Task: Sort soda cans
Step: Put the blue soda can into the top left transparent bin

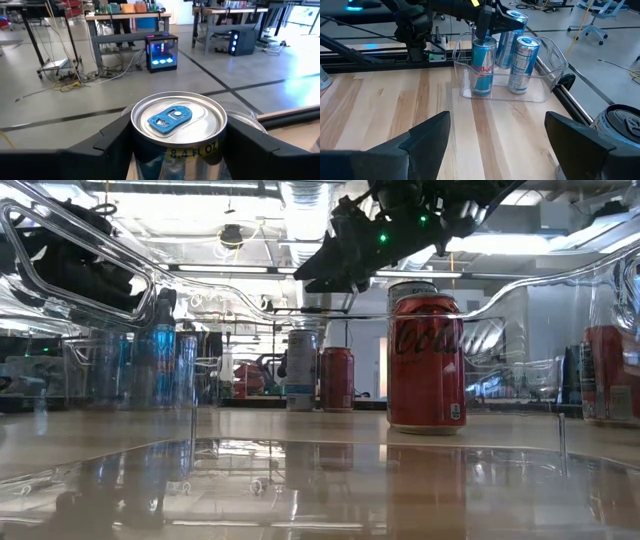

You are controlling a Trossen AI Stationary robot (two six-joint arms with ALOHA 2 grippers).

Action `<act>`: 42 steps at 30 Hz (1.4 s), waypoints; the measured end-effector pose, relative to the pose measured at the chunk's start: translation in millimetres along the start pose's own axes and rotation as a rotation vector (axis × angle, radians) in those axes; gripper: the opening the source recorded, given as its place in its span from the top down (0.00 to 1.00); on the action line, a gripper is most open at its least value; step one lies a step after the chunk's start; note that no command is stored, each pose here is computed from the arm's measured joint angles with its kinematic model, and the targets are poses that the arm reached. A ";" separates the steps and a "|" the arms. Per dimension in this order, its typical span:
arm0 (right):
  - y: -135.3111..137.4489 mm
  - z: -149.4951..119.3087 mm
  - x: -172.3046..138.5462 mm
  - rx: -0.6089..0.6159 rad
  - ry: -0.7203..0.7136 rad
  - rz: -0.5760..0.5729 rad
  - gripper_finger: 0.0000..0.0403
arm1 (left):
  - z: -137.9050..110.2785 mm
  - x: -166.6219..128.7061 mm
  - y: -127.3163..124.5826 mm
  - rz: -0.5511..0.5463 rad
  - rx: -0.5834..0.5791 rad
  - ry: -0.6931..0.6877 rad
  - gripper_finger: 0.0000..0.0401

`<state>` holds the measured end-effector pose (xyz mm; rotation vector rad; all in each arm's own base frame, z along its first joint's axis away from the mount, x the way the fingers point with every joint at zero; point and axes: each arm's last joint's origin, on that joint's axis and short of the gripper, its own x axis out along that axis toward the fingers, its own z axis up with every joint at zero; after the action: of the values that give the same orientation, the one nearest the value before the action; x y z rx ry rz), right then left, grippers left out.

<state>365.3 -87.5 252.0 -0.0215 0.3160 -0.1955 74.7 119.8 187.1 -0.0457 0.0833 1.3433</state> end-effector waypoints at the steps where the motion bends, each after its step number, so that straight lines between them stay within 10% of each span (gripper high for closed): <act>1: 0.0 0.0 0.0 0.000 0.000 0.000 0.15 | -0.4 0.0 0.0 0.000 0.001 0.004 0.37; 42: 0.0 0.1 0.0 0.000 -0.001 0.000 0.15 | -3.2 -0.1 -1.0 -0.039 -0.009 0.037 0.34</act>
<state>365.4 -87.5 252.0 -0.0219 0.3153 -0.1954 75.6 119.3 183.9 -0.0792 0.1075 1.3037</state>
